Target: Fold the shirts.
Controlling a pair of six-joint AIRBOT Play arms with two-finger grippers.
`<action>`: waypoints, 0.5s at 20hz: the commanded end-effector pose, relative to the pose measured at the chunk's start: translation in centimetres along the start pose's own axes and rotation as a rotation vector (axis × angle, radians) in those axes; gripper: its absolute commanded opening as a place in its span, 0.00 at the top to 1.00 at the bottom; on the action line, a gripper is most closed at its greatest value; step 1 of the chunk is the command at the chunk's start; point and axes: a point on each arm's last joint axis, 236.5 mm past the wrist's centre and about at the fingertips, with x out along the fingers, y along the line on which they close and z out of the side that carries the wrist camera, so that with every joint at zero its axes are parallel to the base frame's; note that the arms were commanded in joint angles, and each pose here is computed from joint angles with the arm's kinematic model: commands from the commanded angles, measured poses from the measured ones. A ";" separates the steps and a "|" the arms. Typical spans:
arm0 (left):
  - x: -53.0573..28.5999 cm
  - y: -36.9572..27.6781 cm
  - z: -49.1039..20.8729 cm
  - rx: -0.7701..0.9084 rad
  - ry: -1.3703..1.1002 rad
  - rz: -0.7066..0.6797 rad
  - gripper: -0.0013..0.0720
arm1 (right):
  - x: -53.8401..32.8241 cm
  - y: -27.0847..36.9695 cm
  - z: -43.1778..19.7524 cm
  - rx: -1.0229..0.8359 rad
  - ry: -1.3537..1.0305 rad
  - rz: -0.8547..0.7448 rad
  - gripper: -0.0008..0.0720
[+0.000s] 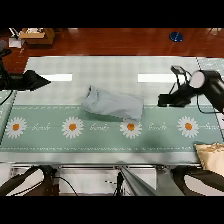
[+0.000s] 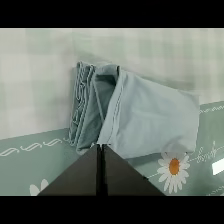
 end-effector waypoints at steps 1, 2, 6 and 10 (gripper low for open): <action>0.0 -0.1 -0.3 0.004 0.012 -0.005 0.96 | 1.2 4.3 2.9 0.285 -0.137 0.380 0.17; 0.0 -0.1 -0.3 0.004 0.012 -0.006 0.96 | 1.8 5.0 3.3 0.294 -0.147 0.404 0.17; 0.0 -0.1 -0.3 0.005 0.012 -0.005 0.96 | 6.5 7.5 1.3 0.302 -0.018 0.419 0.17; 0.0 -0.2 -0.5 0.004 0.021 -0.010 0.96 | 9.1 9.7 -1.3 0.248 0.076 0.413 0.18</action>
